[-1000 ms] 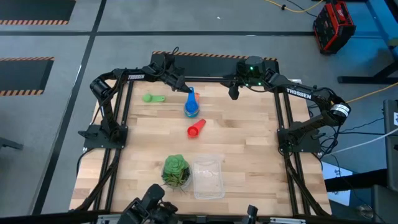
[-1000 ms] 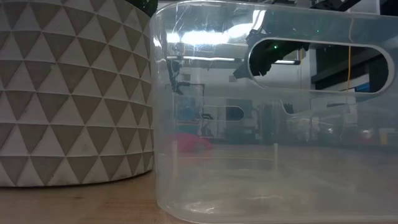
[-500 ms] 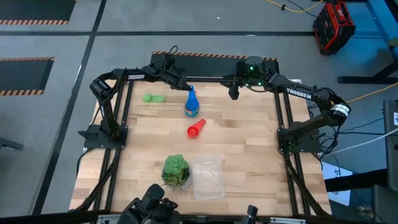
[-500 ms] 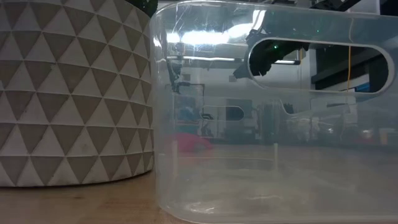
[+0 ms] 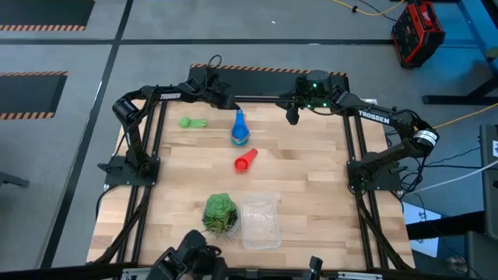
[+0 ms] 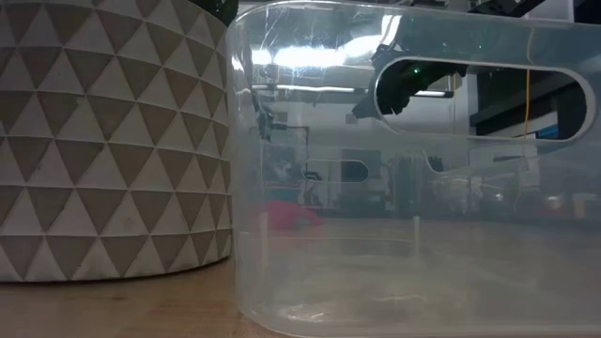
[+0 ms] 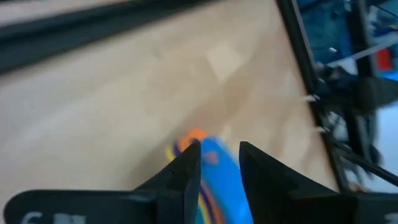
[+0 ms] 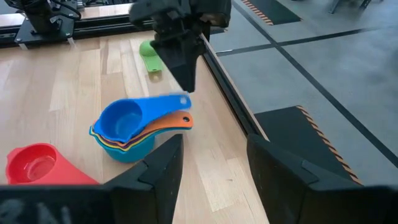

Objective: Nest measuring cups in basket
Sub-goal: Stack the blue measuring cup on top of the orange measuring cup, then stack the red measuring cup on top of the blue measuring cup

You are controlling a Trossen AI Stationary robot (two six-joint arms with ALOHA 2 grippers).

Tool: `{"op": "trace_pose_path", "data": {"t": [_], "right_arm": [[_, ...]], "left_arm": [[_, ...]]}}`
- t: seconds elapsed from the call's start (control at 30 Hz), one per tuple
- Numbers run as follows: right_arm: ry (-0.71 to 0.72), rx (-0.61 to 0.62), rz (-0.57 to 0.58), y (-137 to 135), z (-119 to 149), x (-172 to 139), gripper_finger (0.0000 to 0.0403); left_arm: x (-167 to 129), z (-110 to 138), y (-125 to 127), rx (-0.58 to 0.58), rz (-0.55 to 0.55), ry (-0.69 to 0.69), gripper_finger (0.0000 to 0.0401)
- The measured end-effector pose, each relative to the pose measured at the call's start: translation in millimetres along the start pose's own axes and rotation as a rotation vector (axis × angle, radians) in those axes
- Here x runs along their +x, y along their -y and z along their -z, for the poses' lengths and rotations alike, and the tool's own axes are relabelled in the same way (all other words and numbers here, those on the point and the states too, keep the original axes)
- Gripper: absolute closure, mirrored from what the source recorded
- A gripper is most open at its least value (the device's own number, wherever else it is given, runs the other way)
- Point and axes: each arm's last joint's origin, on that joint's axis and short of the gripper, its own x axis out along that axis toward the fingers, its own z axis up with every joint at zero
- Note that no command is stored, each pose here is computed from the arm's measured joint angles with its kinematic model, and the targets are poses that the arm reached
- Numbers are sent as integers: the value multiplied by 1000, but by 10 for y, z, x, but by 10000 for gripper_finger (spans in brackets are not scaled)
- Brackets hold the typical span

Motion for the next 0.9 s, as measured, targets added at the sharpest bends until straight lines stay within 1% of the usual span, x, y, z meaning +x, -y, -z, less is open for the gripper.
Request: {"op": "trace_pose_path", "data": {"t": [0.13, 0.27, 0.4, 0.57, 0.73, 0.9], "right_arm": [[0, 0, 0, 0, 0, 0, 220], [0, 0, 0, 0, 0, 0, 220], [2, -2, -9, -13, -3, 3, 220], [13, -18, -84, -118, -23, 29, 220], [19, -46, -154, -280, -51, 65, 220], [21, -70, -201, -439, -73, 95, 220]], "left_arm": [[-1, -13, -21, 2, -75, 45, 300], [-2, -25, -26, 18, -101, 68, 299], [-2, -57, -5, 86, -85, 94, 301], [-12, -144, 57, 183, -37, 173, 299], [-75, -160, 126, 205, -31, 187, 302], [-199, -171, 345, 258, 25, 204, 302]]}}
